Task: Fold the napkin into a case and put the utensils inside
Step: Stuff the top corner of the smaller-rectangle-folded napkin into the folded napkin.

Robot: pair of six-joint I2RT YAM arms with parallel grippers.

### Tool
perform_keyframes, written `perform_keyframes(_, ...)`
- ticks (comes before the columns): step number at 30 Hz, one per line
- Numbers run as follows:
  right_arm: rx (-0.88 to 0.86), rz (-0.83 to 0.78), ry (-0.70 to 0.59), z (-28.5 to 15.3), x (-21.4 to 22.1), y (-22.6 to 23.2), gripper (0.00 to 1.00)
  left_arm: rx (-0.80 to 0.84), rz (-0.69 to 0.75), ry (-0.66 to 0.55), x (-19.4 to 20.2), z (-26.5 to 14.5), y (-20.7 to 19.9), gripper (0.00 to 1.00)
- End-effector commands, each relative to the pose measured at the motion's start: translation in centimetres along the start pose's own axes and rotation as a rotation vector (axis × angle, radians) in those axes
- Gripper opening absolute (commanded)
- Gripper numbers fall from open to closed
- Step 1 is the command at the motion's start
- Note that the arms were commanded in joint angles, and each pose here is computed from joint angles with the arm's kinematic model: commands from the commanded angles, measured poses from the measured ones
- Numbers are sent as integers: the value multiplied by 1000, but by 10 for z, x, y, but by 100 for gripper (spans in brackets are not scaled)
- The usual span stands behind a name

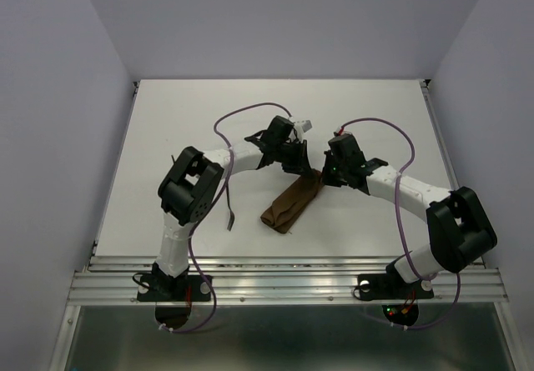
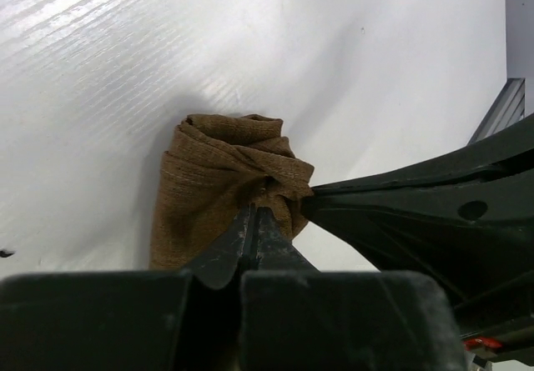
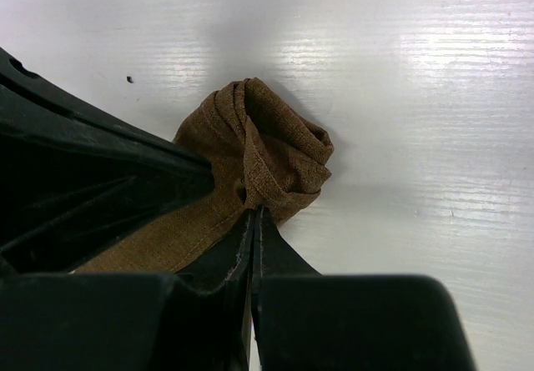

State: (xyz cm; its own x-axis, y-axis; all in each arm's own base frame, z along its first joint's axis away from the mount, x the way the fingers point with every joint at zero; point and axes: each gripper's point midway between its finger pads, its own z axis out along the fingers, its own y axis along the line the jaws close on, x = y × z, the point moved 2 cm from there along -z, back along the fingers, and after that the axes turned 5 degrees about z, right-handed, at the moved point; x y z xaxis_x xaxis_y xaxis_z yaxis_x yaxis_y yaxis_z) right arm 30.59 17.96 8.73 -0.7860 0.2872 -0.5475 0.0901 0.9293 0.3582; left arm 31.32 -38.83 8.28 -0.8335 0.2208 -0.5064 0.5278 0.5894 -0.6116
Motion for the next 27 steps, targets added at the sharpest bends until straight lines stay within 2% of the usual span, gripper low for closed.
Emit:
perform_keyframes(1,-58,-2,-72,-6,-20,17,1,42,46,-29,-13,-9,-15,0)
perform_keyframes(15,-71,-9,-68,-5,-23,22,1,66,25,13,-5,12,-8,0)
perform_keyframes(27,-74,-11,-63,-3,-23,24,1,136,34,17,-6,15,-27,0)
